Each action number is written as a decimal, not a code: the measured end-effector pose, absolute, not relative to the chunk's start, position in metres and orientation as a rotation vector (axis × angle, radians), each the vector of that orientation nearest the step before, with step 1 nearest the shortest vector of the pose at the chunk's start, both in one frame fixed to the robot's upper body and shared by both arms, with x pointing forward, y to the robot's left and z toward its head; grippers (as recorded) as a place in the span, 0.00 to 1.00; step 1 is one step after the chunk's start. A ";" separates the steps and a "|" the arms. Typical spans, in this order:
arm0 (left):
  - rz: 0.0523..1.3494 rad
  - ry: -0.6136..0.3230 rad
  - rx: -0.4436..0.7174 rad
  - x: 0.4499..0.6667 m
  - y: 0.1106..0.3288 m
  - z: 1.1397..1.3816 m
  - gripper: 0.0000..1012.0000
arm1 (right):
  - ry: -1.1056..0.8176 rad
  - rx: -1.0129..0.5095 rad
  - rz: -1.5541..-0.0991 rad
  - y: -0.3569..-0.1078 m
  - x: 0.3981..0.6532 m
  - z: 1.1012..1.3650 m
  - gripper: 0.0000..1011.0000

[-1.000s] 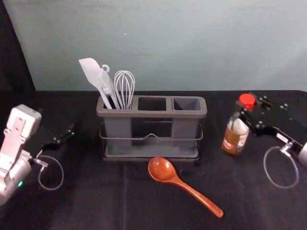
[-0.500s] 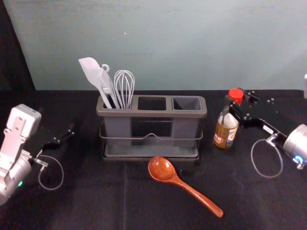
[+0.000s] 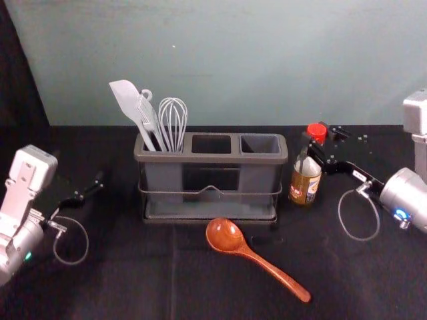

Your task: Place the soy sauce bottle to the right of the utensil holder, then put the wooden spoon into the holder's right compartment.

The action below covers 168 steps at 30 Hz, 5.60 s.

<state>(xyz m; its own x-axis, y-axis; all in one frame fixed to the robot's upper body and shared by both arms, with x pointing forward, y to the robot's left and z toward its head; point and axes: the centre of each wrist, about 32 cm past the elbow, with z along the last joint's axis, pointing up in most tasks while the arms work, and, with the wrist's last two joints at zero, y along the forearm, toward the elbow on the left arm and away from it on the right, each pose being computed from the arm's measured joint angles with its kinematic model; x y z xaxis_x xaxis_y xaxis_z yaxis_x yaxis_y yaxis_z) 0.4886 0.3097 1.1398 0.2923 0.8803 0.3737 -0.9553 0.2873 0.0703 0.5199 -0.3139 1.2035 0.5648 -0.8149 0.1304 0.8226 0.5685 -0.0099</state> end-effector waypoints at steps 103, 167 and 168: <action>1.248 -0.285 0.304 0.489 0.310 1.140 1.00 | -0.010 -0.356 -0.623 -0.253 0.429 1.307 0.99; 1.248 -0.285 0.304 0.489 0.310 1.140 1.00 | 0.277 -0.820 -0.643 -0.185 0.519 1.246 0.99; 1.248 -0.285 0.304 0.489 0.310 1.140 1.00 | 0.277 -0.820 -0.643 -0.185 0.519 1.246 0.99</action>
